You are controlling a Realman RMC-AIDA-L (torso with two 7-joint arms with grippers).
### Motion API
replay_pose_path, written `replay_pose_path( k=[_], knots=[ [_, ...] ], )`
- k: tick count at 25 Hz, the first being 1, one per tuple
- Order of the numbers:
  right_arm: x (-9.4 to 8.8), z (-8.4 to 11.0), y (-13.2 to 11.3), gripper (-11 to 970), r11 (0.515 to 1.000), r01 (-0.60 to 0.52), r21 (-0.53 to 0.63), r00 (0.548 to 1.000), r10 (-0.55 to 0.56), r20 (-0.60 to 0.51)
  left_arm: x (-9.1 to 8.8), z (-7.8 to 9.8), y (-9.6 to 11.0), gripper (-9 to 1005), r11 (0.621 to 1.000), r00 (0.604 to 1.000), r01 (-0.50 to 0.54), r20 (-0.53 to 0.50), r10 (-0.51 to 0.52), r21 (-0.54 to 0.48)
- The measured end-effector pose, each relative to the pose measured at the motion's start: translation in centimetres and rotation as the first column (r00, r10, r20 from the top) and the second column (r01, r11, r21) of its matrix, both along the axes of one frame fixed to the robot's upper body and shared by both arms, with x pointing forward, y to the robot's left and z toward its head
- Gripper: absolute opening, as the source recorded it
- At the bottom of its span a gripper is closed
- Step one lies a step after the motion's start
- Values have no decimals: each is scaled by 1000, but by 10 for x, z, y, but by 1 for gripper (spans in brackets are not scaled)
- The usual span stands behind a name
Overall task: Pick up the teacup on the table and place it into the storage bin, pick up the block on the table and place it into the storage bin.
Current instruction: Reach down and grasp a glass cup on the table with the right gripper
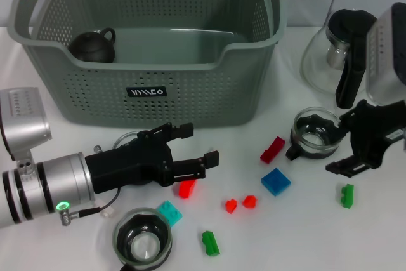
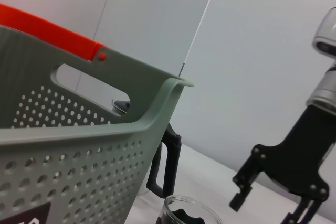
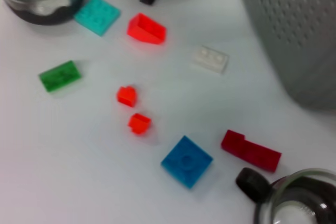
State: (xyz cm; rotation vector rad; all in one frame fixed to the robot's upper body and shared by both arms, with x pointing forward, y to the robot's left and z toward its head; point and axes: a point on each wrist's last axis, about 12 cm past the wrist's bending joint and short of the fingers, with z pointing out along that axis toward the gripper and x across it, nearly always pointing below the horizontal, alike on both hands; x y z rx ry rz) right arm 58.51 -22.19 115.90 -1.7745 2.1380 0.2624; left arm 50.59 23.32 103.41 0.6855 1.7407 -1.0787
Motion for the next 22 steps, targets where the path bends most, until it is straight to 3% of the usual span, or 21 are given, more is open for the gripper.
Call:
replay_pose_path(
  k=[10, 16, 22],
  knots=[
    [18, -27, 17, 643, 998, -13, -58, 998, 16, 62, 0, 0, -1, 931, 1000, 1000, -2, -1, 2, 1],
    [22, -45, 26, 614, 996, -24, -82, 999, 28, 43, 0, -1, 0, 931, 1000, 1000, -4, -3, 4, 1],
    [22, -50, 24, 585, 996, -20, -92, 999, 23, 35, -2, -2, 1, 931, 1000, 1000, -8, -6, 8, 2]
  ],
)
